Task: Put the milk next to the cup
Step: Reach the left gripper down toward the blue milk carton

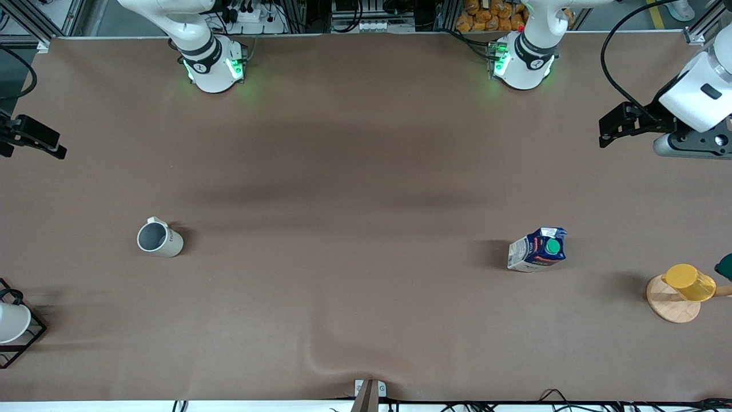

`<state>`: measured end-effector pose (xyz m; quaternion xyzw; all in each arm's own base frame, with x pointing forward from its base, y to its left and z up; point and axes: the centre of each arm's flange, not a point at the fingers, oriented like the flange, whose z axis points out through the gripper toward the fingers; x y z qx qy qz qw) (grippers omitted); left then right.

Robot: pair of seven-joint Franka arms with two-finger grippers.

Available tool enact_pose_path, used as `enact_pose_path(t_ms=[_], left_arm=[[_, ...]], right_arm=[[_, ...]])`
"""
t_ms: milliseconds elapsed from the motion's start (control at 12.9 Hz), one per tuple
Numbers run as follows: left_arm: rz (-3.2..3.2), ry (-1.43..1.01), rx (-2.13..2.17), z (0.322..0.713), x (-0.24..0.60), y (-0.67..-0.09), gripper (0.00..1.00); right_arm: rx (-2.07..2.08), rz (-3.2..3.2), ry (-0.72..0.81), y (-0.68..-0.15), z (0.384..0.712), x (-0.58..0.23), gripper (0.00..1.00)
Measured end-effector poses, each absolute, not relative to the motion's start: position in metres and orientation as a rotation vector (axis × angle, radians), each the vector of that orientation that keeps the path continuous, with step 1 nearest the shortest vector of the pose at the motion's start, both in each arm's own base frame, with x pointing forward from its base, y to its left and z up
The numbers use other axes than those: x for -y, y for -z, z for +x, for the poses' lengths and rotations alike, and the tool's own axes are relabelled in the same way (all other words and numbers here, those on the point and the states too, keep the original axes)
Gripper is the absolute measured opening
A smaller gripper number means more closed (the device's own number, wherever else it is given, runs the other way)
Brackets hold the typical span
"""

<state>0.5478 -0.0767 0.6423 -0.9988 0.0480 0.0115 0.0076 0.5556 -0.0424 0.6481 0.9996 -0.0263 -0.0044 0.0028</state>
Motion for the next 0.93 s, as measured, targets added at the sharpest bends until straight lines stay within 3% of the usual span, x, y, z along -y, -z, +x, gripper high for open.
enact_pose_path(t_ms=[542,929], left_arm=[[-3.124,-0.059,-0.149,0.557,0.076,-0.633,1.00],[-3.139,-0.155,-0.153,0.621,0.081,-0.537,1.00]], right_arm=[[0.084,3.135,0.015,-0.648,0.556,0.043,1.00],[0.085,3.135,0.021,-0.647,0.556,0.043,1.00]])
